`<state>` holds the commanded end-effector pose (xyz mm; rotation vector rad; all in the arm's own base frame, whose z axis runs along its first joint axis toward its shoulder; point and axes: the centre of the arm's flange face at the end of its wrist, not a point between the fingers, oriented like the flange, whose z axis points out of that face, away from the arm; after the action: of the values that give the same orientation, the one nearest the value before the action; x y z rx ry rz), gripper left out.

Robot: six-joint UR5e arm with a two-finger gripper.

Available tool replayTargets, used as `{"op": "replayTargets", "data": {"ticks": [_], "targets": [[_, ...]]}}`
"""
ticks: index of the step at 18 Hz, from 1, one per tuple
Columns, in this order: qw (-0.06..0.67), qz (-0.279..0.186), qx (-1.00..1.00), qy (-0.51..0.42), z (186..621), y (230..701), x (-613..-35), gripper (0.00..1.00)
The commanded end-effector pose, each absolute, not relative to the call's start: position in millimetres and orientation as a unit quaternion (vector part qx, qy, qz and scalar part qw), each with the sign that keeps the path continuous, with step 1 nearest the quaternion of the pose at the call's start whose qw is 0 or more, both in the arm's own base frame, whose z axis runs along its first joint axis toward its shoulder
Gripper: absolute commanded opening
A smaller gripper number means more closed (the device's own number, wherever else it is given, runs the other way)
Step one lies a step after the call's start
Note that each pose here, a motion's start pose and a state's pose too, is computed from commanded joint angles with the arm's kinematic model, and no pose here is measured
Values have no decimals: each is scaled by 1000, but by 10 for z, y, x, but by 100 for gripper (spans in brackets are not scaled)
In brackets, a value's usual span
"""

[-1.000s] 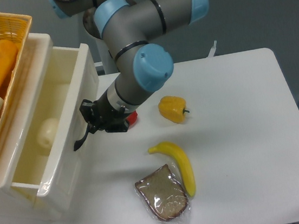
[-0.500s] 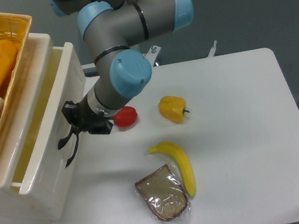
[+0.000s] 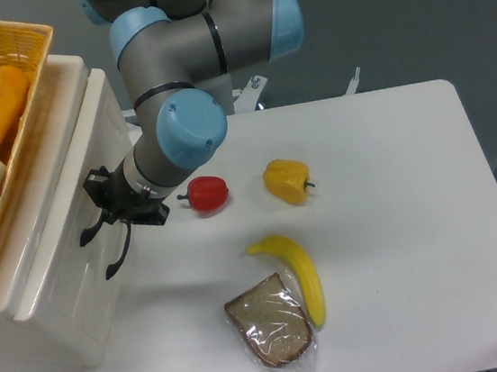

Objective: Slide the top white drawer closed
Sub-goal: 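Push the white drawer inward into the cabinet until shut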

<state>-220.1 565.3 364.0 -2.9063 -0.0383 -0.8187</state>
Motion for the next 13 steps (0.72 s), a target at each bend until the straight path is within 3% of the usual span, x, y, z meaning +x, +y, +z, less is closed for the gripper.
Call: {"op": "replayTargets", "data": {"ticks": [8,9,10,11,12,13], "targets": [[59,-271,-961,-9,3604,5665,-2203,3],[62,-268,-961,-11,3629,5646,-2246,22],[69,-263,-962,-11,3674,5628,-2302,53],[78,-251,-965,-15,3716,5608,-2411,73],[84,-240,-967,-19,3734,5586,-2510,100],[88,-228,-969,-20,3750,5569,-2586,100]]}}
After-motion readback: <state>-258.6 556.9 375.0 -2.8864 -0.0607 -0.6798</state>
